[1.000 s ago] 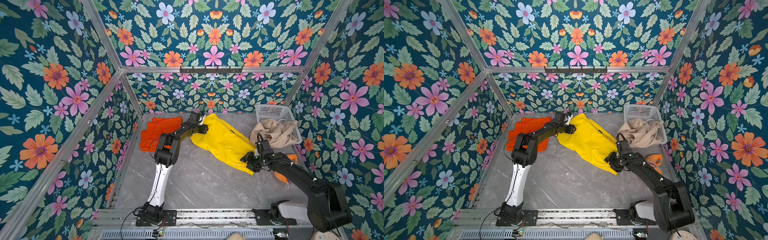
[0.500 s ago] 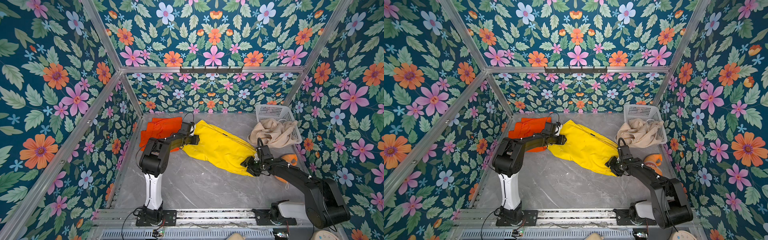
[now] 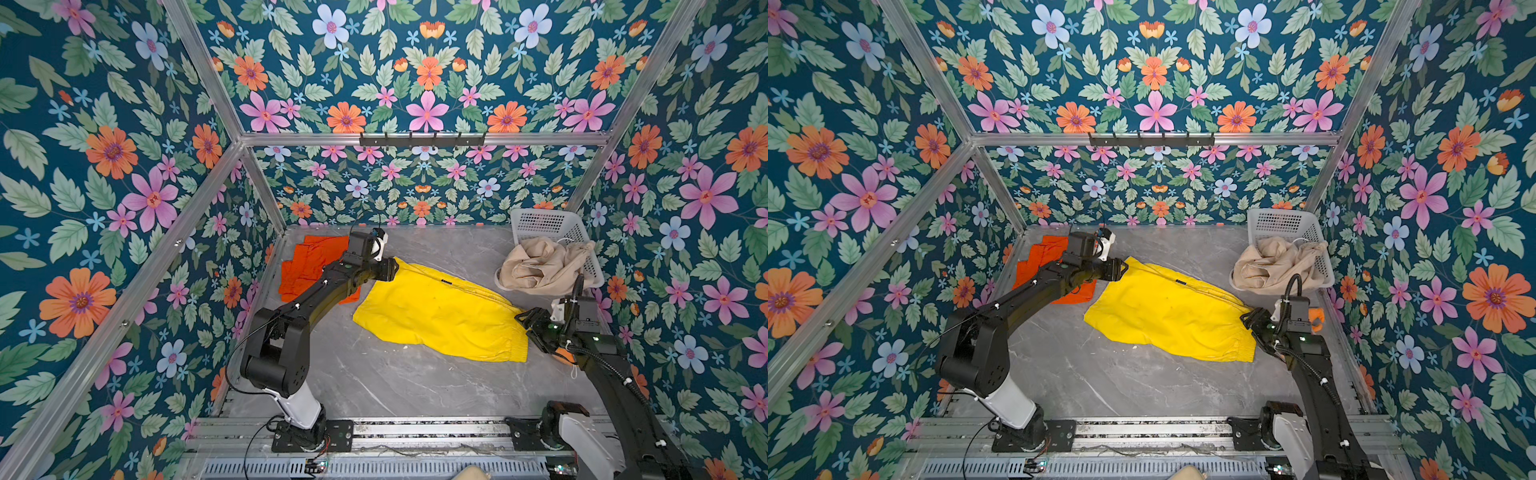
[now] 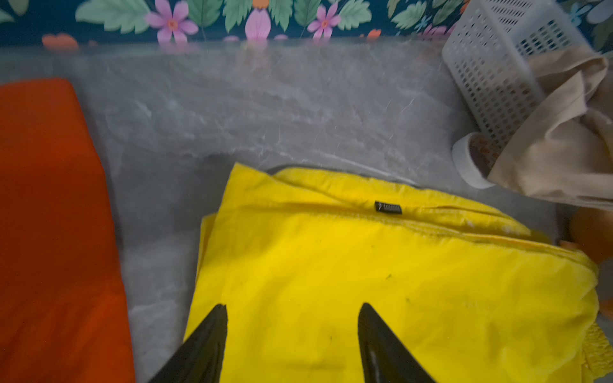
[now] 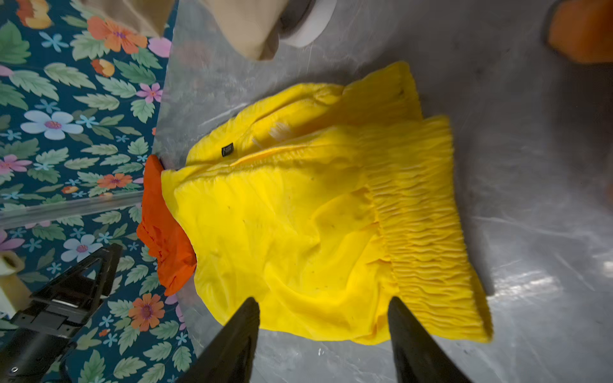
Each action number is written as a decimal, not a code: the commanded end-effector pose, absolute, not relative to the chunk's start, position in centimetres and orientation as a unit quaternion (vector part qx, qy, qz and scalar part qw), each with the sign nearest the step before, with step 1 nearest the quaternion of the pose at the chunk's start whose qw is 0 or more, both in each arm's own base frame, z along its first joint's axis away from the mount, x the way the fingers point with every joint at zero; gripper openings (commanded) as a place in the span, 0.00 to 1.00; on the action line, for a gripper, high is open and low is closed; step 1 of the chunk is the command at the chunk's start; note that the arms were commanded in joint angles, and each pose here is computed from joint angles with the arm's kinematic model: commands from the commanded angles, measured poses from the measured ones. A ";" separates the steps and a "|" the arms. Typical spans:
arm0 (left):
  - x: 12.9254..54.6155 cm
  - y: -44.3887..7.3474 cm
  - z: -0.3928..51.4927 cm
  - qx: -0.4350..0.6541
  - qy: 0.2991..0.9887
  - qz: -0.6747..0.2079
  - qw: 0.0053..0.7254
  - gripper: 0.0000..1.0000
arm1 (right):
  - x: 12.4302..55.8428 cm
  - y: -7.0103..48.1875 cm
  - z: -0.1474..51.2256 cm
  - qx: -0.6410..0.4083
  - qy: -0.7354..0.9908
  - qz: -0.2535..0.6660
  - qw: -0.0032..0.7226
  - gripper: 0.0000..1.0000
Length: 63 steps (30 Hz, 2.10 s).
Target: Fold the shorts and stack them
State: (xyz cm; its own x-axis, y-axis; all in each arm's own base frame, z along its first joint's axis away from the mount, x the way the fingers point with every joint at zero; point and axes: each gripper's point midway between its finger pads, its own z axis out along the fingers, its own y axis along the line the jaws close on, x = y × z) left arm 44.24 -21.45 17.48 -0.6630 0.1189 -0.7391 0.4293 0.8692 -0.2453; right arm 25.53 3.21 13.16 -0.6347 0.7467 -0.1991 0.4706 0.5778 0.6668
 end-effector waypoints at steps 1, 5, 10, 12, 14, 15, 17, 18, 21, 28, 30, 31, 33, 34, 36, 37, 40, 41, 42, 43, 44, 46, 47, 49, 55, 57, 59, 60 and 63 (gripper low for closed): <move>45.3 -20.8 15.9 0.174 0.905 -0.183 0.343 0.64 | 26.1 2.5 13.1 0.342 0.862 0.300 0.225 0.63; 47.6 -20.3 14.2 0.134 0.911 -0.229 0.316 0.62 | 28.0 1.6 12.3 0.333 0.870 0.294 0.214 0.66; 49.4 -19.0 12.5 0.073 0.906 -0.281 0.308 0.58 | 30.1 0.9 11.3 0.326 0.867 0.291 0.240 0.67; 49.6 -18.8 11.9 0.067 0.906 -0.288 0.304 0.58 | 30.5 0.6 10.6 0.333 0.867 0.286 0.235 0.67; 49.9 -18.6 11.2 0.058 0.905 -0.296 0.300 0.58 | 30.3 -0.4 9.9 0.348 0.872 0.257 0.229 0.67; 50.1 -18.5 10.9 0.054 0.904 -0.302 0.299 0.58 | 30.1 -1.0 9.5 0.355 0.874 0.239 0.230 0.67; 50.2 -18.4 10.3 0.049 0.903 -0.309 0.294 0.58 | 30.0 -1.8 9.3 0.364 0.872 0.226 0.238 0.67; 50.3 -18.4 10.0 0.049 0.903 -0.311 0.293 0.58 | 30.0 -2.1 9.2 0.367 0.868 0.230 0.241 0.68; 50.3 -18.7 9.3 0.052 0.902 -0.317 0.288 0.58 | 30.2 -2.1 8.6 0.374 0.857 0.261 0.241 0.68; 50.5 -19.2 8.3 0.053 0.897 -0.338 0.281 0.57 | 29.9 -1.4 6.8 0.367 0.860 0.275 0.226 0.68; 50.8 -19.2 7.9 0.053 0.896 -0.337 0.283 0.56 | 29.9 -1.4 6.4 0.368 0.859 0.276 0.224 0.68; 50.9 -19.1 7.8 0.053 0.897 -0.335 0.285 0.56 | 29.9 -1.4 6.2 0.369 0.858 0.278 0.224 0.67; 51.0 -19.2 7.4 0.052 0.897 -0.338 0.281 0.52 | 30.0 -1.2 6.0 0.368 0.857 0.283 0.223 0.67; 51.0 -19.4 7.5 0.053 0.895 -0.344 0.280 0.50 | 30.1 -1.1 6.1 0.365 0.857 0.287 0.224 0.66; 51.0 -19.7 7.5 0.051 0.890 -0.357 0.279 0.49 | 30.2 -0.9 6.0 0.362 0.855 0.295 0.224 0.65; 51.1 -19.8 7.6 0.051 0.888 -0.362 0.280 0.48 | 30.2 -0.8 6.0 0.362 0.855 0.297 0.223 0.65; 51.1 -19.9 7.7 0.050 0.885 -0.365 0.283 0.48 | 30.3 -0.8 5.8 0.363 0.855 0.298 0.222 0.62; 51.1 -20.0 7.7 0.050 0.884 -0.368 0.283 0.47 | 30.4 -0.8 5.7 0.363 0.854 0.300 0.220 0.61; 51.1 -20.1 7.8 0.051 0.882 -0.372 0.283 0.46 | 30.4 -0.7 5.7 0.362 0.854 0.303 0.221 0.60; 51.1 -20.2 7.9 0.050 0.881 -0.375 0.284 0.44 | 30.5 -0.7 5.7 0.363 0.853 0.304 0.220 0.60; 51.2 -20.1 7.9 0.049 0.881 -0.375 0.284 0.43 | 30.5 -0.7 5.6 0.363 0.853 0.305 0.218 0.60; 51.3 -20.2 7.8 0.049 0.881 -0.377 0.283 0.39 | 30.5 -0.6 5.6 0.363 0.852 0.309 0.216 0.56; 51.3 -20.3 7.7 0.048 0.881 -0.378 0.282 0.39 | 30.6 -0.5 5.6 0.362 0.852 0.309 0.217 0.54; 51.3 -20.3 7.7 0.047 0.880 -0.380 0.282 0.35 | 30.5 -0.6 5.6 0.362 0.853 0.308 0.218 0.49; 51.1 -20.4 7.4 0.045 0.881 -0.384 0.274 0.37 | 30.5 -0.5 5.4 0.363 0.852 0.309 0.215 0.47; 50.9 -20.6 7.5 0.046 0.878 -0.393 0.271 0.32 | 30.5 -0.5 5.4 0.363 0.853 0.309 0.215 0.47; 50.9 -20.8 7.8 0.045 0.874 -0.400 0.271 0.24 | 30.5 -0.5 5.3 0.362 0.853 0.308 0.215 0.45; 50.9 -20.8 8.1 0.045 0.872 -0.403 0.274 0.19 | 30.4 -0.5 5.3 0.363 0.853 0.309 0.214 0.43; 51.1 -20.9 9.5 0.046 0.867 -0.408 0.283 0.05 | 30.5 -0.6 5.5 0.363 0.852 0.308 0.217 0.33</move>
